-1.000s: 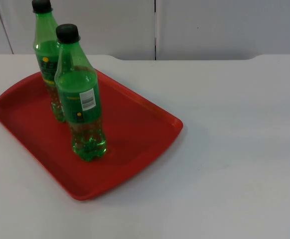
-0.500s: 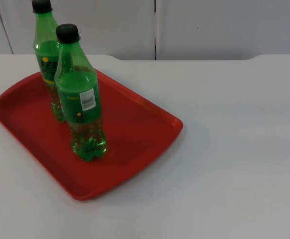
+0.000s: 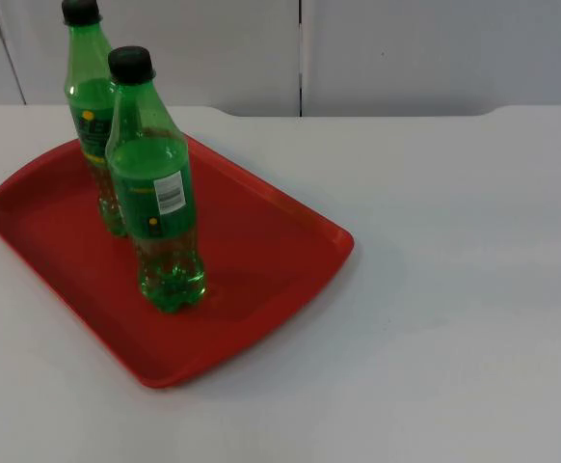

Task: Place the bottle upright on the tray.

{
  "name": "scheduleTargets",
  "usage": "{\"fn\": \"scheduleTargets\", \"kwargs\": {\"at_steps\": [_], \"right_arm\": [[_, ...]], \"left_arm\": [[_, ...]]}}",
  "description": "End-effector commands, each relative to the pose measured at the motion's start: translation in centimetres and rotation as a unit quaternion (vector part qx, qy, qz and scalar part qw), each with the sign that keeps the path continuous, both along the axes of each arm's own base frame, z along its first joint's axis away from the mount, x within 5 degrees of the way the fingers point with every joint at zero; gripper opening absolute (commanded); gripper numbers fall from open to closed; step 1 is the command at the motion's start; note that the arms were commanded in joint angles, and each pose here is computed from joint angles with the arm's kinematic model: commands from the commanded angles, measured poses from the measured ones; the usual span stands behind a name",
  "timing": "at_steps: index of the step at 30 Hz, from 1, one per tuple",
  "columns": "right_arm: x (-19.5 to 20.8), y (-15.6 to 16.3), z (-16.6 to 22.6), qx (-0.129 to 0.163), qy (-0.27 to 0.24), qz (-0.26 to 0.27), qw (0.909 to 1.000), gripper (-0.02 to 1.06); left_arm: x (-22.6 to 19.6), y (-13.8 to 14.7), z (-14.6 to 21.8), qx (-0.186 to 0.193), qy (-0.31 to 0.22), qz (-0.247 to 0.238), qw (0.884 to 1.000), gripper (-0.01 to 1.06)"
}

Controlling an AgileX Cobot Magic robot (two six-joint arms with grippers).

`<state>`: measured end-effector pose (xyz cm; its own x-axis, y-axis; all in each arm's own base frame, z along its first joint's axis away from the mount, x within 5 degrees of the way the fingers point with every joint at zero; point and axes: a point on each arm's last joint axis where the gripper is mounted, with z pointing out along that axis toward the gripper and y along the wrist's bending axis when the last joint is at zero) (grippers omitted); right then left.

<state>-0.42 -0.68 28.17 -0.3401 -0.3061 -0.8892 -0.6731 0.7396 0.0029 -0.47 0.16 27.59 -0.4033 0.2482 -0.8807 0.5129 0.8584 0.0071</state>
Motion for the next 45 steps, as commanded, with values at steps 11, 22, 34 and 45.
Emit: {"fn": "scheduleTargets", "kwargs": {"at_steps": [11, 22, 34, 45], "right_arm": [[-0.1, 0.13, -0.15, 0.002, 0.001, -0.079, 0.9969, 1.05], [-0.19, 0.23, -0.15, 0.004, 0.003, -0.17, 0.9855, 1.05], [-0.28, 0.39, -0.15, 0.005, 0.003, -0.276, 0.961, 1.05], [-0.32, 0.5, -0.15, 0.006, 0.002, -0.344, 0.939, 1.05]], "left_arm": [[0.02, 0.01, -0.13, 0.001, -0.001, -0.003, 1.0, 1.05], [0.02, 0.01, -0.13, 0.001, -0.001, -0.003, 1.0, 1.05], [0.02, 0.01, -0.13, 0.001, -0.001, -0.003, 1.0, 1.05], [0.02, 0.01, -0.13, 0.001, -0.001, -0.003, 1.0, 1.05]]}}
